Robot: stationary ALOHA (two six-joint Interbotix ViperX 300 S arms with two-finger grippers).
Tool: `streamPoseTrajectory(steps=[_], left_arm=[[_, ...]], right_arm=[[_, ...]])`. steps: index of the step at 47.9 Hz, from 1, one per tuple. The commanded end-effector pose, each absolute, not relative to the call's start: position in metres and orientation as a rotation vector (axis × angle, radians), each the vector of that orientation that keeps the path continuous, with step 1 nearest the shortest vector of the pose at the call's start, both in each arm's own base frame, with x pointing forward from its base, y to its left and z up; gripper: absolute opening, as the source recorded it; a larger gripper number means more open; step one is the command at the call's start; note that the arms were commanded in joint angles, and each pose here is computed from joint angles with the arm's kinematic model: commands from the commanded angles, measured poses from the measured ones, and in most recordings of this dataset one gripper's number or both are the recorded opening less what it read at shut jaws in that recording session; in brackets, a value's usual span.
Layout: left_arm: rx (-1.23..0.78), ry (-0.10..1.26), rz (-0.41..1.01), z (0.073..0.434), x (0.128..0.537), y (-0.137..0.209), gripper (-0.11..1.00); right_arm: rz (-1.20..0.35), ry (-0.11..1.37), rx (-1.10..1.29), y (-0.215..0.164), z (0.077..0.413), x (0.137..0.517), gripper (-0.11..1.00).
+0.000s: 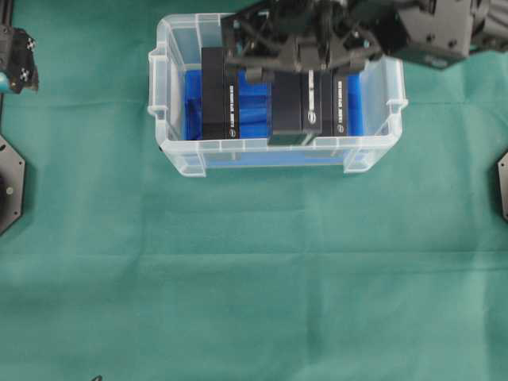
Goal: Take out the box from the case.
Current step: 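Lift the middle box up and out of the case toward the front, then lower the held box onto the green table in front of the case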
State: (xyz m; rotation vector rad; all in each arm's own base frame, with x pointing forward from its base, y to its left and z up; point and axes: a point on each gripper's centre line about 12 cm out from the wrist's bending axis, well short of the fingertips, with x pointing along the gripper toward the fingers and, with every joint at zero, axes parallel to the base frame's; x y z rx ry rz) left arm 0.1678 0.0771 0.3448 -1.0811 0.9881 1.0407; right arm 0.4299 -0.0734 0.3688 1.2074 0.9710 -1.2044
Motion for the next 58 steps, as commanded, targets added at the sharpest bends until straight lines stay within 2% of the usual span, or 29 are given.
streamPoseTrajectory(steps=[1,24,48,58], left_arm=[[-1.082,0.977,1.034,0.350,0.167,0.076,0.98],[-1.111,0.951,1.041,0.351,0.155,0.071,0.98],[-1.120,0.960,1.025,0.351,0.152,0.064,0.98],[-1.120,0.958,1.024,0.351,0.153,0.064,0.98]], right_arm=[[-1.148,0.915,1.230,-0.062,0.397,0.421,0.66],[-1.135,0.926,1.246,-0.003,0.394,0.427,0.66],[-1.164,0.945,1.286,0.080,0.386,0.419,0.66],[-1.163,0.951,1.289,0.099,0.383,0.417,0.66]])
